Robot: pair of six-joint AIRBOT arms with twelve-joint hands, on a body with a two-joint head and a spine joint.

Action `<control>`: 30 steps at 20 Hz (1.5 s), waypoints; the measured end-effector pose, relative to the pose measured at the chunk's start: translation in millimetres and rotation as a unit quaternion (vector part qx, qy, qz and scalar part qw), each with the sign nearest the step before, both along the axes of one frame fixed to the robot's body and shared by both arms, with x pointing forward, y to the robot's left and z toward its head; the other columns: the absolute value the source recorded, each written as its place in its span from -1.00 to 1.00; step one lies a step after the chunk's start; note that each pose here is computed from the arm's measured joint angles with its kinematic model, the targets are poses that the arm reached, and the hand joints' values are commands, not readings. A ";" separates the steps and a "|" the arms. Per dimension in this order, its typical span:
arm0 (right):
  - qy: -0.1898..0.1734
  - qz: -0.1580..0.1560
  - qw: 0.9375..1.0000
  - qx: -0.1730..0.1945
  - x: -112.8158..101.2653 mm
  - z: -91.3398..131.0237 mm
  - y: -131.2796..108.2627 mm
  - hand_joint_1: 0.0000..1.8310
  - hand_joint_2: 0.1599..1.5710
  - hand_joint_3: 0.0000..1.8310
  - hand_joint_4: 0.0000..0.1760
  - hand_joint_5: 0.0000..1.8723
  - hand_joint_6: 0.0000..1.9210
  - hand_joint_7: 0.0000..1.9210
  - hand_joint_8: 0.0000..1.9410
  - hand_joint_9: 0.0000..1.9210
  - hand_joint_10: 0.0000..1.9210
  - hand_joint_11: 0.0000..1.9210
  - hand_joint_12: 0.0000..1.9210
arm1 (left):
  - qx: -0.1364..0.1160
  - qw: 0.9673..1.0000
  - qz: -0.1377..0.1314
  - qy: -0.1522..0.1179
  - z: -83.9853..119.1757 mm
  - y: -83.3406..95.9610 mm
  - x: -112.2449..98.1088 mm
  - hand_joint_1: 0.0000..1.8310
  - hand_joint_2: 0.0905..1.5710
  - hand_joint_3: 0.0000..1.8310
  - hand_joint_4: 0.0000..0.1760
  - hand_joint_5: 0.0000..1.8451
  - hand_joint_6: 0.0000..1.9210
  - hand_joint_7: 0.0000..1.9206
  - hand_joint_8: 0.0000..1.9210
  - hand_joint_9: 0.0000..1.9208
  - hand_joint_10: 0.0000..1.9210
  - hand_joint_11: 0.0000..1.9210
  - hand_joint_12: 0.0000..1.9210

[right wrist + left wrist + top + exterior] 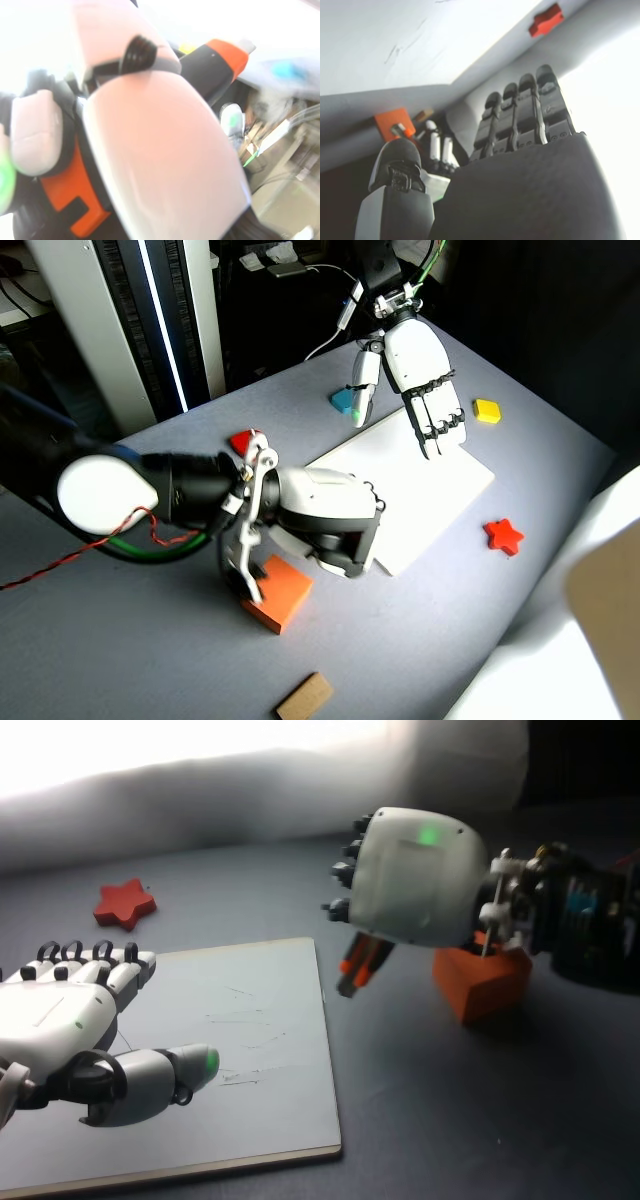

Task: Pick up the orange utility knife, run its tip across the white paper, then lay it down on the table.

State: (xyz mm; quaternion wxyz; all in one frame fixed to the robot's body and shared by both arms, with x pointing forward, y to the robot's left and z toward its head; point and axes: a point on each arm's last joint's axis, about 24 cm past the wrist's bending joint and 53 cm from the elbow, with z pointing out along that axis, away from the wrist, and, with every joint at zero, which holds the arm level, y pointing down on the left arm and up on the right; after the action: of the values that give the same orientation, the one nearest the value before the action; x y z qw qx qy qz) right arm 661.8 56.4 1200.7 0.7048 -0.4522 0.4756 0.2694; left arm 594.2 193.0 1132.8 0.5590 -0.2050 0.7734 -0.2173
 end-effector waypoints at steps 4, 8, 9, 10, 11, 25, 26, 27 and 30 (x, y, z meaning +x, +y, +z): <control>-0.104 0.046 0.993 0.037 -28.9 21.7 32.1 0.58 0.61 -1.00 0.99 0.42 1.00 0.61 1.00 0.70 1.00 0.77 1.00 | 0.001 1.000 0.007 -0.001 -0.6 9.1 8.4 -1.00 0.51 -1.00 -1.00 -1.00 -1.00 -1.00 -1.00 -1.00 -1.00 -1.00 -0.90; -0.133 0.051 0.990 0.021 -35.9 6.2 60.0 0.56 0.62 -1.00 1.00 0.44 1.00 0.63 1.00 0.73 1.00 0.78 1.00 | 0.002 1.000 0.026 -0.010 2.0 25.8 20.8 -1.00 0.51 -1.00 -1.00 -1.00 -1.00 -1.00 -1.00 -1.00 -1.00 -1.00 -0.92; -0.134 0.051 0.989 0.019 -36.2 2.9 66.0 0.58 0.62 -1.00 1.00 0.45 1.00 0.63 1.00 0.73 1.00 0.78 1.00 | 0.004 1.000 0.027 -0.012 2.2 28.9 23.5 -1.00 0.51 -1.00 -1.00 -1.00 -1.00 -1.00 -1.00 -1.00 -1.00 -1.00 -0.92; -0.137 0.054 0.989 0.021 -38.0 2.0 71.7 0.58 0.60 -1.00 1.00 0.45 1.00 0.63 1.00 0.73 1.00 0.78 1.00 | 0.007 0.999 0.030 -0.012 2.1 33.0 26.6 -1.00 0.52 -1.00 -1.00 -1.00 -1.00 -1.00 -1.00 -1.00 -1.00 -1.00 -0.98; -0.144 0.058 0.988 0.026 -40.7 2.9 78.4 0.59 0.59 -1.00 1.00 0.43 1.00 0.63 1.00 0.73 1.00 0.77 1.00 | 0.008 0.999 0.036 -0.015 3.0 38.7 30.6 -1.00 0.51 -1.00 -1.00 -1.00 -1.00 -1.00 -1.00 -1.00 -1.00 -1.00 -0.98; -0.221 0.102 0.970 0.009 -59.5 -16.7 126.0 0.60 0.61 -1.00 1.00 0.52 1.00 0.66 1.00 0.75 1.00 0.79 1.00 | 0.032 0.996 0.076 -0.022 0.0 90.3 56.0 -1.00 0.49 -1.00 -1.00 -1.00 -1.00 -1.00 -1.00 -1.00 -1.00 -1.00 -1.00; -0.225 0.102 0.969 0.007 -58.4 -18.3 128.1 0.60 0.59 -1.00 1.00 0.51 1.00 0.65 1.00 0.74 1.00 0.78 1.00 | 0.036 0.996 0.080 -0.022 -0.8 95.1 57.4 -1.00 0.49 -1.00 -1.00 -1.00 -1.00 -1.00 -1.00 -1.00 -1.00 -1.00 -1.00; -0.233 0.107 0.967 0.001 -59.3 -21.4 129.7 0.60 0.61 -1.00 1.00 0.51 1.00 0.65 1.00 0.74 1.00 0.78 1.00 | 0.037 0.996 0.082 -0.022 -0.9 98.1 58.9 -1.00 0.50 -1.00 -1.00 -1.00 -1.00 -1.00 -1.00 -1.00 -1.00 -1.00 -1.00; -0.246 0.123 0.961 -0.017 -63.4 -31.4 133.2 0.58 0.59 -1.00 0.94 0.48 1.00 0.62 1.00 0.72 1.00 0.76 1.00 | 0.045 0.995 0.083 -0.022 -1.6 105.2 62.2 -1.00 0.50 -1.00 -1.00 -1.00 -1.00 -1.00 -1.00 -1.00 -1.00 -1.00 -1.00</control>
State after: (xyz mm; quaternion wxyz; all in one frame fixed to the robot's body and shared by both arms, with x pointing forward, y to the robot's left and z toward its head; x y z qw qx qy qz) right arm 598.4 189.7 1169.4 0.7533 -0.5716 0.2329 0.2268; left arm 656.4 298.2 1131.2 0.6006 -0.2387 0.7503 -0.1392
